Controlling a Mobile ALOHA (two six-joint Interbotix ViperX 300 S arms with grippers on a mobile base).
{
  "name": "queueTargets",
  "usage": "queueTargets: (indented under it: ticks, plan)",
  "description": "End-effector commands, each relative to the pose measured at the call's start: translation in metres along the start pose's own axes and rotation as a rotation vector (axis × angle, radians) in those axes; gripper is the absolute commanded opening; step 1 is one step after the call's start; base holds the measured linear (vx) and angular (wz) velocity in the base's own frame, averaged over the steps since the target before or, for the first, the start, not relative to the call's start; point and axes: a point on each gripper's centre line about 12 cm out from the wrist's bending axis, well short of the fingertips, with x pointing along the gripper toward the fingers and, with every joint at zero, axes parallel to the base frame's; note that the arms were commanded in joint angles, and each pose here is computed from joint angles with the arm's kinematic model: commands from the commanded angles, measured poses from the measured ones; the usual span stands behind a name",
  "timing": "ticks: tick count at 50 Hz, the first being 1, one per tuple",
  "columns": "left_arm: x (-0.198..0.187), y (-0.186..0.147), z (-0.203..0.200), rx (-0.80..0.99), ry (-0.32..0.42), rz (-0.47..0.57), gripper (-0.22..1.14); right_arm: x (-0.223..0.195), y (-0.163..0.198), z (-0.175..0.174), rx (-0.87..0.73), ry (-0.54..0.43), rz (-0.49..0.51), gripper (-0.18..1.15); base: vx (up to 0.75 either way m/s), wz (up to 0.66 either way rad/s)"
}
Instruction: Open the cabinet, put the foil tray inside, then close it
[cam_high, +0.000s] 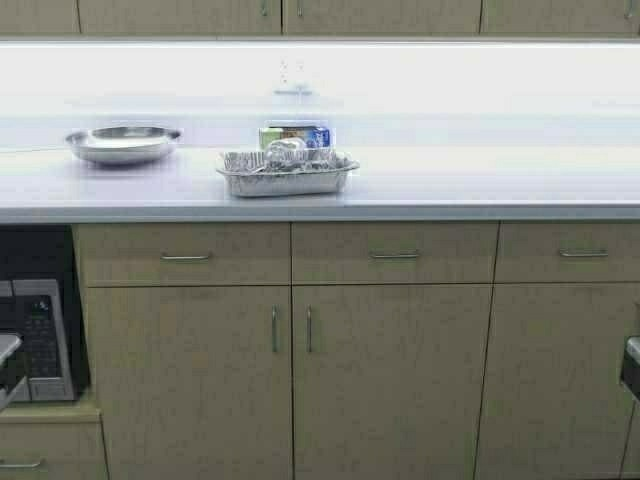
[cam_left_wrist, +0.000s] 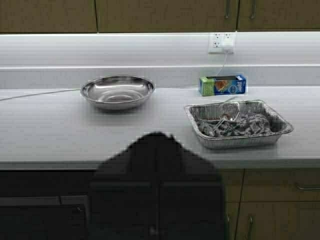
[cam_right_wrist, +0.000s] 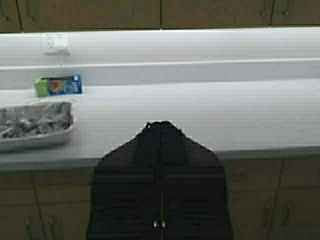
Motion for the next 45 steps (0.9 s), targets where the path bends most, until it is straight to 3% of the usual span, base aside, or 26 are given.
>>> queueTargets:
  ticks: [1,6,13,45]
  plan:
    - [-0.0003,-0.0017,-0.0069,0.004,0.006,-0.009,-0.03,0.0010,0.0005,-0.0035,0.009,0.011,0.002,0.04,0.03,0.01]
    - [-0.0003,-0.0015,-0.0056,0.010,-0.005,-0.008,0.07,0.0013,0.0005,-0.0074,0.009,0.025,0.002,0.08,0.06,0.02]
    - [-0.0002,-0.0018,-0.0050,0.013,-0.006,-0.010,0.02,0.0018,0.0005,-0.0090,0.006,0.031,0.002,0.05,0.12,0.01]
    - [0.0031,-0.0015,-0.0130,0.010,0.011,-0.008,0.02,0.0016,0.0007,-0.0087,0.002,0.029,0.004,0.06,0.28,0.07]
